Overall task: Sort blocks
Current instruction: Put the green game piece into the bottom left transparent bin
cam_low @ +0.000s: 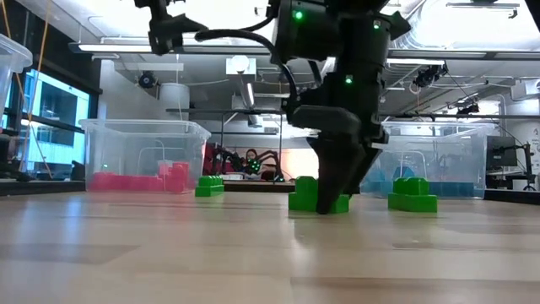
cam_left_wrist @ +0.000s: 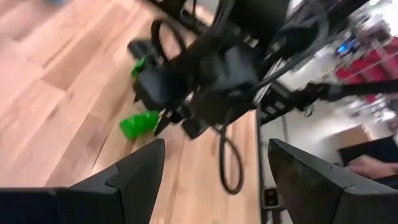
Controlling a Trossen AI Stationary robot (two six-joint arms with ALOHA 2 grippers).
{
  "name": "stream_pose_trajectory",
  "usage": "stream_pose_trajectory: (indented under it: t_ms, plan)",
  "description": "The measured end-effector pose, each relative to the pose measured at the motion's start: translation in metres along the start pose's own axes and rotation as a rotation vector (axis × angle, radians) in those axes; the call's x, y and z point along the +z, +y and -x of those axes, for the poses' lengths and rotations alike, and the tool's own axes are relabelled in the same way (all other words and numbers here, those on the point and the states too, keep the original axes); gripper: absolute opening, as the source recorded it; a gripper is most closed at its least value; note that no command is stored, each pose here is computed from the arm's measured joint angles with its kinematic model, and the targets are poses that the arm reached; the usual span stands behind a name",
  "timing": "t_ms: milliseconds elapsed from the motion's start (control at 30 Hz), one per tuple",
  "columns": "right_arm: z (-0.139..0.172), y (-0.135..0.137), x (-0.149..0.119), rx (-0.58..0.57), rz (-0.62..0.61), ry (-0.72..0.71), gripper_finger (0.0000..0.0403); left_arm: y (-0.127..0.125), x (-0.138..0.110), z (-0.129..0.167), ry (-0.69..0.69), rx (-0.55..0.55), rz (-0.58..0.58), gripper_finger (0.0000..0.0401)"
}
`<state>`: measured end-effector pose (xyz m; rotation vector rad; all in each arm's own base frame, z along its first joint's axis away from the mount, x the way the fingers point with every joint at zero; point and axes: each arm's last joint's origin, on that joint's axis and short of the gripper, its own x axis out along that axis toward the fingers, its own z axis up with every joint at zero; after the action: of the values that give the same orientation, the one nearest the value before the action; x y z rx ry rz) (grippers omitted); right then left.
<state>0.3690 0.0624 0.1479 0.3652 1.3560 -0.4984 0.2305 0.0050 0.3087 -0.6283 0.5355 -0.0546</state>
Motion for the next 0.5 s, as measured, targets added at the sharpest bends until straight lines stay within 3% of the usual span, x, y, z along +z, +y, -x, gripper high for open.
stream_pose_trajectory:
  t_ms: [233, 400, 500]
  plan:
    - [0.001, 0.003, -0.002, -0.014, -0.007, -0.031, 0.017, 0.002, -0.01, -0.037, 0.086, 0.028, -0.009, 0.0273]
    - [0.0, 0.005, -0.001, -0.004, -0.019, -0.048, 0.0107, 0.001, -0.015, -0.045, 0.125, 0.027, -0.025, 0.0273]
    - [0.0, 0.006, -0.001, -0.006, -0.011, -0.057, 0.0055, -0.003, -0.015, -0.04, 0.137, -0.028, -0.061, 0.0273]
